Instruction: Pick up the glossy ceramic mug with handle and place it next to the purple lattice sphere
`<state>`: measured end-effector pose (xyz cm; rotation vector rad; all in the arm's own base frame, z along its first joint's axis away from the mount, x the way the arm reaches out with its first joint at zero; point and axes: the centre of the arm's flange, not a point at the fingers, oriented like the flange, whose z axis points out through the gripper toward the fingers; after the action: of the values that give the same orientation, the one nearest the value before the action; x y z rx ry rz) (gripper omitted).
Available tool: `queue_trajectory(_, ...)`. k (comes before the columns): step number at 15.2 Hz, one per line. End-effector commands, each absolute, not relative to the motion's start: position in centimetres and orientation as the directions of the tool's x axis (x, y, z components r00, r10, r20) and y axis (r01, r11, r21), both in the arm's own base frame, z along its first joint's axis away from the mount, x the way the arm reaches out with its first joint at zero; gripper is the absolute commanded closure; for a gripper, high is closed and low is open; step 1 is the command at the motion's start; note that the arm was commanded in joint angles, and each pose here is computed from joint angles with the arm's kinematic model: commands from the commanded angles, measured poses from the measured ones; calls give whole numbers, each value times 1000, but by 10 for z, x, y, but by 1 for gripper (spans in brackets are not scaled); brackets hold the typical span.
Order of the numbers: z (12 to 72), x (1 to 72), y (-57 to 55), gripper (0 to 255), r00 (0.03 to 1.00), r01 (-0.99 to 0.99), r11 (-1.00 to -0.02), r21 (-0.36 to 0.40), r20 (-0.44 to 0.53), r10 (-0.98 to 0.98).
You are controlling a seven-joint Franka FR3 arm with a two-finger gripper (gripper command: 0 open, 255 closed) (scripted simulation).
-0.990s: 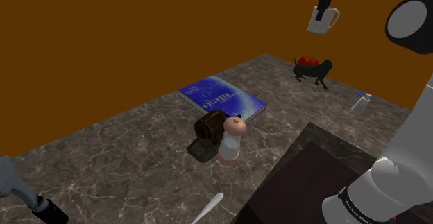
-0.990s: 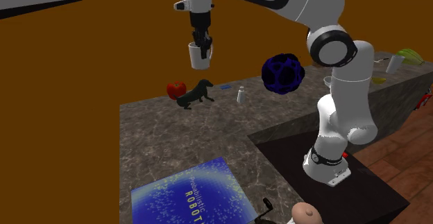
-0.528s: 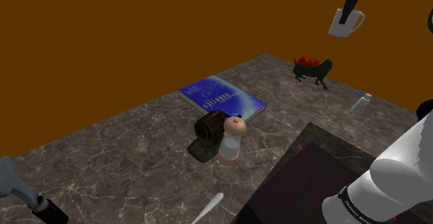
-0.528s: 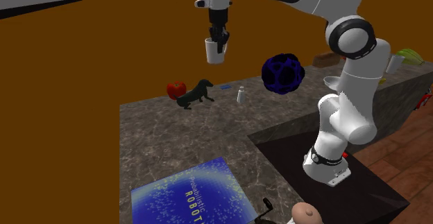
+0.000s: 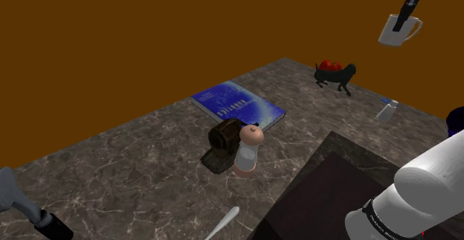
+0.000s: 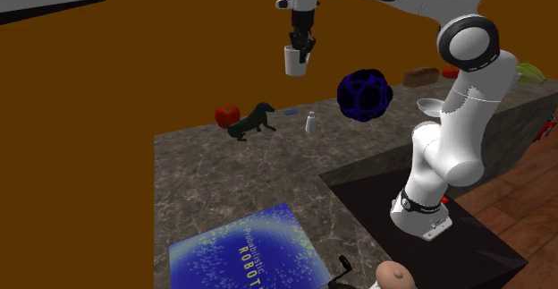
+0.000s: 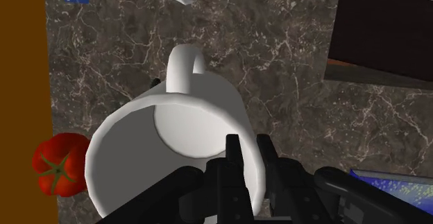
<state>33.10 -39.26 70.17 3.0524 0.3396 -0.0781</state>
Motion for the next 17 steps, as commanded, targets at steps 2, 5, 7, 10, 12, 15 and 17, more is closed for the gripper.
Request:
queue_trajectory(2,701,294,-411,255,974,223,-973,63,-58,219)
queue_trajectory(5,701,259,-429,255,974,223,-973,63,-58,219)
queue_trajectory(7,701,235,-441,255,974,223,-973,63,-58,219)
queue_trajectory(10,701,200,-459,255,974,223,-973,63,-58,219)
queue_trajectory(12,701,176,-471,255,974,223,-973,63,-58,219)
queue_trajectory(15,701,141,-489,255,974,223,-973,63,-58,219)
queue_trajectory(17,702,117,-500,255,974,223,-973,63,-58,219)
